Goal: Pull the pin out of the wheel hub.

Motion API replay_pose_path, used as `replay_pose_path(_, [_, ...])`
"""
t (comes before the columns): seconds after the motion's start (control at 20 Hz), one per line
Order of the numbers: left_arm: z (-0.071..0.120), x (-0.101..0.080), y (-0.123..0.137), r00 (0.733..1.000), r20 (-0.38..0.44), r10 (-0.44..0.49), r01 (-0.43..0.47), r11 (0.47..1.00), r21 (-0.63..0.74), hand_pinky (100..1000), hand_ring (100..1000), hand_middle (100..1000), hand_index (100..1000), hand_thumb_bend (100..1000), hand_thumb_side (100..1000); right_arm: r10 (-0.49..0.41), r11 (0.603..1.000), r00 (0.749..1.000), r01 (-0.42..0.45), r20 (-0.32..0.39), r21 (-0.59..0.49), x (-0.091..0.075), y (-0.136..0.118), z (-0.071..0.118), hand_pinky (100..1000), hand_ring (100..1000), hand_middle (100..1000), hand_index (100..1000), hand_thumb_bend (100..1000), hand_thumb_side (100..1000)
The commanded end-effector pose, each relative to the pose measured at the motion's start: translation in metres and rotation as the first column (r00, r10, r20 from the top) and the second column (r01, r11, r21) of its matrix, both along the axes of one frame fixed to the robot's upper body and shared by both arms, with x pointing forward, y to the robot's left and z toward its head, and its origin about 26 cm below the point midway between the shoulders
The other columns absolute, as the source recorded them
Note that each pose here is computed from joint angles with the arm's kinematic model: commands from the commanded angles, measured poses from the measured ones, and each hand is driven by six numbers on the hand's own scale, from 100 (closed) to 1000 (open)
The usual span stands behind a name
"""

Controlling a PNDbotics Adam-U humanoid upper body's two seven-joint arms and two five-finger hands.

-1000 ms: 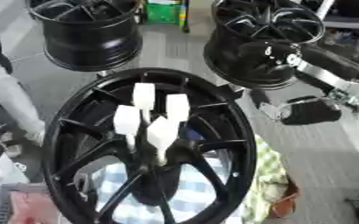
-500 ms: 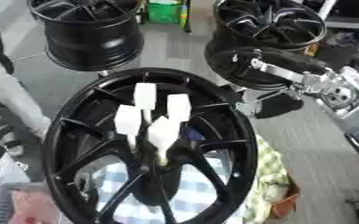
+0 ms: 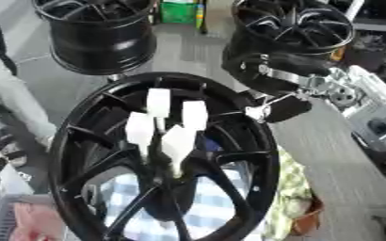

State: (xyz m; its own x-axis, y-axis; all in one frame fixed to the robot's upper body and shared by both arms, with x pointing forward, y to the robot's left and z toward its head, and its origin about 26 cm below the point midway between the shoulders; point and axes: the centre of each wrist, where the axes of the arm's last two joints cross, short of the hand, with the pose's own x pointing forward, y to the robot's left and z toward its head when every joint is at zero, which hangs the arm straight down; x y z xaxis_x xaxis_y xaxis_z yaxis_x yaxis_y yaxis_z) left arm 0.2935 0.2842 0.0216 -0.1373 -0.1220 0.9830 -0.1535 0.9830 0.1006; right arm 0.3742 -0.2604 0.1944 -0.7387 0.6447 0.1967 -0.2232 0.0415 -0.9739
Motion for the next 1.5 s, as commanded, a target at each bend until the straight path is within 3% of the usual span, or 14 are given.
replay_pose_path(0.05, [0.007, 0.003, 0.001, 1.0, 0.02, -0.015, 0.015, 1.0, 0.021, 688, 872, 819, 754, 100, 775, 0.02, 0.997, 0.999, -0.018, 0.034, -0.07, 0.001, 0.001, 0.013, 809, 906, 915, 1000, 100, 258])
replay_pose_path(0.3, [0.006, 0.003, 0.0, 1.0, 0.016, -0.021, 0.021, 1.0, 0.023, 688, 873, 819, 754, 100, 776, 0.059, 0.988, 0.996, -0.049, 0.065, -0.148, -0.004, 0.008, 0.024, 817, 916, 917, 1000, 100, 276])
replay_pose_path(0.7, [0.005, 0.003, 0.0, 1.0, 0.014, -0.024, 0.024, 0.999, 0.023, 688, 873, 819, 754, 100, 776, 0.098, 0.983, 0.992, -0.083, 0.082, -0.162, -0.008, 0.017, 0.031, 816, 915, 909, 995, 100, 291])
replay_pose_path(1.5, [0.006, 0.005, -0.003, 0.999, 0.018, -0.038, 0.037, 0.999, 0.025, 688, 875, 821, 754, 100, 781, 0.175, 0.98, 0.983, -0.169, 0.046, -0.108, -0.001, 0.048, 0.02, 789, 885, 872, 981, 100, 312])
